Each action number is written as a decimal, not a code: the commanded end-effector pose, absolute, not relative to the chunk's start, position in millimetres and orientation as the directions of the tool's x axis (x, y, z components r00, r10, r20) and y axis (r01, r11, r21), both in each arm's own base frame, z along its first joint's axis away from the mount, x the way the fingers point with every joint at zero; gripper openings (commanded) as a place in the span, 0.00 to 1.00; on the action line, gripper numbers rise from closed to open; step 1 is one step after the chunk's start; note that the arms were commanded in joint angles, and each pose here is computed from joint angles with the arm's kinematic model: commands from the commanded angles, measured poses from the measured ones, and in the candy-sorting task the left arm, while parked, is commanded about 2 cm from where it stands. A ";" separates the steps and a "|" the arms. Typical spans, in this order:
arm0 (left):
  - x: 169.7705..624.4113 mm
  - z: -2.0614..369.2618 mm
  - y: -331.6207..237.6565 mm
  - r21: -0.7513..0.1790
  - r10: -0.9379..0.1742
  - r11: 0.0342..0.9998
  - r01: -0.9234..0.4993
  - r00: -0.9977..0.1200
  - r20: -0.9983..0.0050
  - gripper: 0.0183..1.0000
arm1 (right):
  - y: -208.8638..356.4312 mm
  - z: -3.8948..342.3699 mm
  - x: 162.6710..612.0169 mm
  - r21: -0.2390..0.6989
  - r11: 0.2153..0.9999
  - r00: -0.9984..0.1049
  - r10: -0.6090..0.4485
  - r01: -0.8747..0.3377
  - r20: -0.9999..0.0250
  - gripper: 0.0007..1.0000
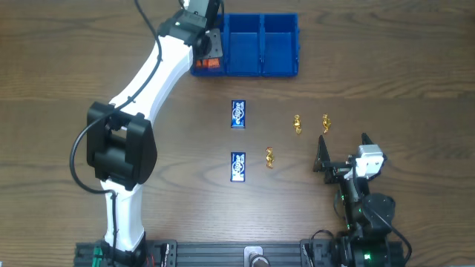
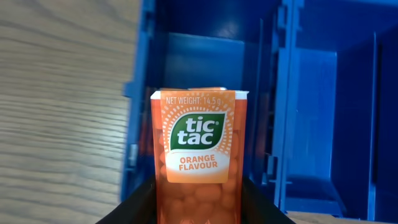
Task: Sort Candies Into Trays
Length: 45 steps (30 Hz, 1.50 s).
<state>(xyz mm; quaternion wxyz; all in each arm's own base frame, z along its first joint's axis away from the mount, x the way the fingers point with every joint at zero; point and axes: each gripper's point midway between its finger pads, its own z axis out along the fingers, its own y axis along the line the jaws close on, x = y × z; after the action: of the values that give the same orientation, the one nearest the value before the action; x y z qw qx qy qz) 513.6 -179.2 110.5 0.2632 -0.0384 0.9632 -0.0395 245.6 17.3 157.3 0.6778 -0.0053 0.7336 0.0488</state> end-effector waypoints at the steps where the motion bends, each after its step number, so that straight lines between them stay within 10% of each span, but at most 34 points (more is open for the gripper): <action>1: 520.4 118.3 -186.4 -0.112 -0.069 0.994 -0.012 -0.849 -0.523 0.34 | 16.1 156.4 245.4 0.053 0.996 -0.081 0.047 -0.071 -0.996 1.00; 10: 522.6 118.3 -180.4 -0.105 -0.068 0.994 -0.015 -0.848 -0.525 0.40 | 16.1 156.3 245.4 0.053 0.996 -0.082 0.047 -0.071 -0.996 1.00; 13: 522.9 118.4 -180.0 -0.105 -0.069 0.994 -0.016 -0.848 -0.526 0.72 | 16.1 156.4 245.4 0.053 0.996 -0.081 0.047 -0.071 -0.996 1.00; 17: 521.9 138.0 -179.4 -0.110 -0.081 0.994 -0.023 -0.827 -0.556 0.89 | 16.1 156.4 245.4 0.053 0.996 -0.081 0.047 -0.071 -0.996 1.00; 32: 415.8 325.6 -205.5 -0.151 -0.078 0.986 0.076 -0.589 -0.805 1.00 | 16.1 156.3 245.4 0.053 0.996 -0.082 0.047 -0.071 -0.996 1.00; 45: 313.7 355.2 -73.5 -0.177 -0.143 0.974 0.141 -0.225 -0.964 1.00 | 16.1 156.4 245.4 0.053 0.996 -0.081 0.047 -0.071 -0.996 1.00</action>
<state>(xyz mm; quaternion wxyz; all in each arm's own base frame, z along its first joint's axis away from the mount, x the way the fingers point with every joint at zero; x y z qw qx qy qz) 345.1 -99.8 367.2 0.5931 -0.0363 0.7950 -0.1224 245.6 17.4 157.3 0.6778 -0.0053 0.7336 0.0491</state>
